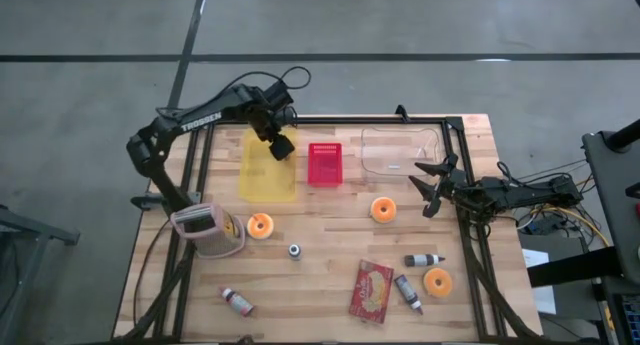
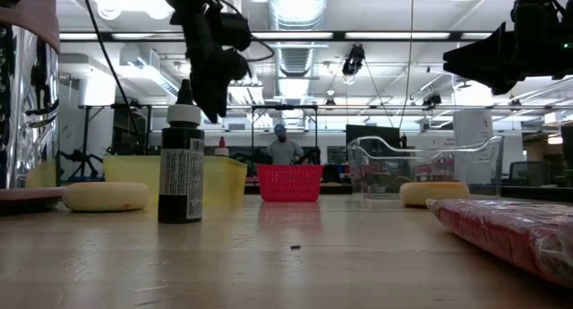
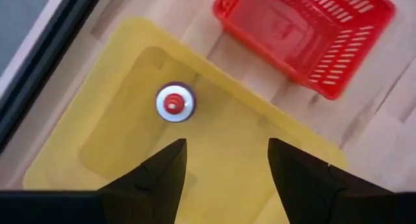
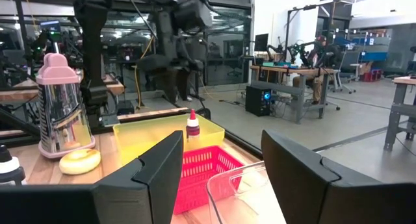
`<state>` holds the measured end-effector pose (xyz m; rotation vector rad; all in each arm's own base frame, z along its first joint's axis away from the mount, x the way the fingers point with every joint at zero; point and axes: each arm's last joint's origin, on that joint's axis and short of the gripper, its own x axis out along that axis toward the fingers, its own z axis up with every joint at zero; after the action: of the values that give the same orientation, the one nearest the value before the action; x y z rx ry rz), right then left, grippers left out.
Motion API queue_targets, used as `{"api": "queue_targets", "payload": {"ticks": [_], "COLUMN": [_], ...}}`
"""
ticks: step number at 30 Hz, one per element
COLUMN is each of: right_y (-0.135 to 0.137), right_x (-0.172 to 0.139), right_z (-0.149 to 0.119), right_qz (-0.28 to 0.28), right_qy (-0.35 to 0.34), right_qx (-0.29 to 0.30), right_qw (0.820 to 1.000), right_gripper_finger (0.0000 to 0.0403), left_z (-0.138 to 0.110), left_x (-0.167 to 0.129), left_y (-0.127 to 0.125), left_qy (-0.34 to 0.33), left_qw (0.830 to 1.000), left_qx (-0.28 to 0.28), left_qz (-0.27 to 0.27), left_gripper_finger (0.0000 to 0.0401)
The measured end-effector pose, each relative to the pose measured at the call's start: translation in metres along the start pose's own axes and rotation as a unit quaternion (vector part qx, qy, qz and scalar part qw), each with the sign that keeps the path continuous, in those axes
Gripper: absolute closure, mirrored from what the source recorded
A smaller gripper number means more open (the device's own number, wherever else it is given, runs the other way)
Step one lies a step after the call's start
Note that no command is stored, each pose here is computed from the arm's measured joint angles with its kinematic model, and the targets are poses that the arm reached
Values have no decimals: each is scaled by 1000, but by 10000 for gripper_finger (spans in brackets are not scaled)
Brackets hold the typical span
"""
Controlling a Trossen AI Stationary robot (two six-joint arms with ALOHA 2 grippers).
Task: Pick & Place Food Item
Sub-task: Put the left black food coloring bottle into the yellow bin
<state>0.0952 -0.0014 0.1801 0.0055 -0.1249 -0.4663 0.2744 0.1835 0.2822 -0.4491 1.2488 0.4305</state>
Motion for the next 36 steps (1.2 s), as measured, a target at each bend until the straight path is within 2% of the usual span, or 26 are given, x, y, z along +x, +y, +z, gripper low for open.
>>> {"api": "queue_targets", "payload": {"ticks": [8,12,18,23,29,36], "right_y": [0,0,0,0,0,0], "right_x": [0,0,0,0,0,0], "right_z": [0,0,0,0,0,0], "right_qz": [0,0,0,0,0,0], "right_qy": [0,0,0,0,1,2], "right_qx": [0,0,0,0,-1,-1], "right_qw": [1000,1000,1000,1000,1000,1000], "right_gripper_finger": [199,199,199,199,199,199], "left_z": [-12,-22,-43,-66,-98,-120], "left_x": [-11,-10,0,7,11,4], "left_y": [-50,-79,-116,-128,-136,-161], "left_qy": [-25,-49,-93,-143,-189,-191], "left_qw": [992,978,951,931,908,890], "left_qx": [122,202,294,337,370,404], "left_qz": [12,25,20,4,-56,-91], "left_gripper_finger": [179,179,179,179,179,179]}}
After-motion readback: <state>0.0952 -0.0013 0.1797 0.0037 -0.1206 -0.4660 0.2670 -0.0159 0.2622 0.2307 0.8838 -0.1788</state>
